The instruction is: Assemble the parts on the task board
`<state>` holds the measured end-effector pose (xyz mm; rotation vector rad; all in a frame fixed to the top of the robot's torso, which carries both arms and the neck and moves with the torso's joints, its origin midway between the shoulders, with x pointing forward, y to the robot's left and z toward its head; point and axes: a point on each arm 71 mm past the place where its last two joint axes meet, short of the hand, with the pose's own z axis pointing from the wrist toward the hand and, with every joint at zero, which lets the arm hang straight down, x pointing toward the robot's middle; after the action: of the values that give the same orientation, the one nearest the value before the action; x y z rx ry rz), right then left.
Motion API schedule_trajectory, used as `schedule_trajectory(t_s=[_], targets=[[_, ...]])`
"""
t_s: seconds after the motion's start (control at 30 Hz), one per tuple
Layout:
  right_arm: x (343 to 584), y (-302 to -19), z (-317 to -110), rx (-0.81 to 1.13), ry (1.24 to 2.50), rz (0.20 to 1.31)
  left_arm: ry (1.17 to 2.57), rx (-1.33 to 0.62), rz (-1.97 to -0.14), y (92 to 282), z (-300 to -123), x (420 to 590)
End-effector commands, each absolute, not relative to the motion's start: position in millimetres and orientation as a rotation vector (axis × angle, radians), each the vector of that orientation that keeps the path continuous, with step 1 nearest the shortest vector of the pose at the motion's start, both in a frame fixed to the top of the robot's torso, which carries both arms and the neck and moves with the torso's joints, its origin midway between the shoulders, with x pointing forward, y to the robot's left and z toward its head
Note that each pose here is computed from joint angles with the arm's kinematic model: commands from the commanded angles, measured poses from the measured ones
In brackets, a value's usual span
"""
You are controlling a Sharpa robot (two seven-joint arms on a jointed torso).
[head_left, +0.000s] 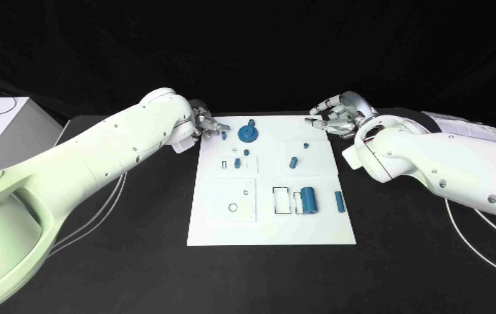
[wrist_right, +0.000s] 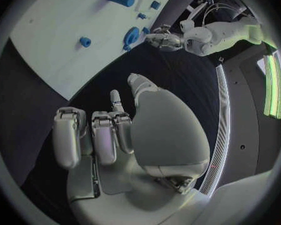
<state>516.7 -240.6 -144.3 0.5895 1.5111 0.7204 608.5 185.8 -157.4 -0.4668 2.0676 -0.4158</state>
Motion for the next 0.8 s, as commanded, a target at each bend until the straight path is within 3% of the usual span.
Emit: schedule_trajectory(t_s=[0.03, 0.8], targets=[[516.8, -238.6, -143.0, 0.560, 1.507, 0.727, 2.102, -0.456, -0.432, 181.5, -157.8, 606.9], [517.9, -237.6, -143.6, 0.558, 1.511, 0.724, 2.107, -0.458, -0.445, 178.8, -157.4, 605.5]])
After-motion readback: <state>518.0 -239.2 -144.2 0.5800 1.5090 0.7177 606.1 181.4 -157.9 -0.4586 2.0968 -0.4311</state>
